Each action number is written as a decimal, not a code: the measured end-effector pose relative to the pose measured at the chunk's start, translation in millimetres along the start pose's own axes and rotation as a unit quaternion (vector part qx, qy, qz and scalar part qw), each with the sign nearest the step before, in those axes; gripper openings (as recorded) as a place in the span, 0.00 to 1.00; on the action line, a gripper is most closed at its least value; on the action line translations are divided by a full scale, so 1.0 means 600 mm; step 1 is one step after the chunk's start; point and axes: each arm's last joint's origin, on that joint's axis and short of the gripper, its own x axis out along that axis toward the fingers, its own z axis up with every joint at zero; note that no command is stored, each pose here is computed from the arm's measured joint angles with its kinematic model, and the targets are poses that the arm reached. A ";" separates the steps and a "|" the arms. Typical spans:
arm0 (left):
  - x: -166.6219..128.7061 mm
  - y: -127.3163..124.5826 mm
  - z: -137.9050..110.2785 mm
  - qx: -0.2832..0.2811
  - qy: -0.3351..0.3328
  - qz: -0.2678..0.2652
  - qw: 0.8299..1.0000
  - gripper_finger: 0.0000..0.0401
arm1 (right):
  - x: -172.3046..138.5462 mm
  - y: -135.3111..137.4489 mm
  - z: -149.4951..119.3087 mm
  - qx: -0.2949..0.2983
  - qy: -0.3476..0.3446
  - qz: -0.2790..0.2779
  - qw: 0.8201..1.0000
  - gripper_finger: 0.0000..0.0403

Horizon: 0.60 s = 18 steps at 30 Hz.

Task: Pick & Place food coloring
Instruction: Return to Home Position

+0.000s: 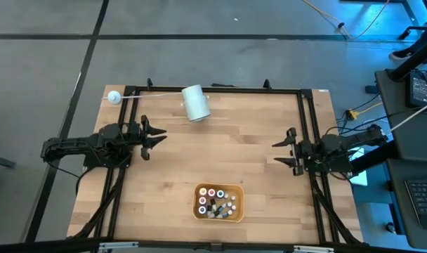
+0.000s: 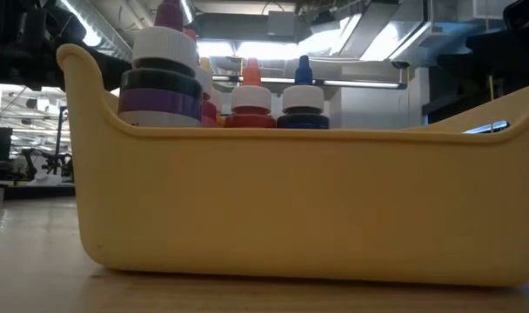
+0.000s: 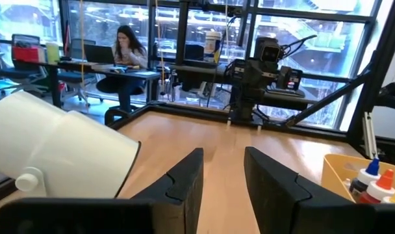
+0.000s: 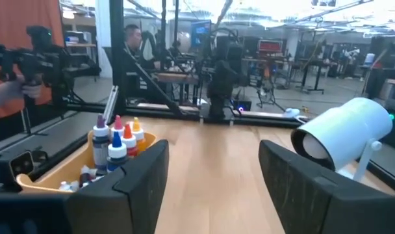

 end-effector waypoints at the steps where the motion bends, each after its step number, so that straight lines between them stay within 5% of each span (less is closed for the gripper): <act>1: 0.000 0.000 0.000 0.003 0.001 0.000 1.000 0.27 | 0.000 0.000 0.001 0.000 -0.001 0.001 1.000 0.60; 9: 0.000 0.000 -0.001 0.021 0.004 0.001 1.000 0.27 | 0.000 -0.006 -0.003 -0.009 0.015 -0.062 0.998 0.60; 18: 0.000 0.000 -0.001 0.011 0.005 0.000 1.000 0.27 | 0.000 -0.006 -0.004 -0.024 0.019 -0.062 0.998 0.60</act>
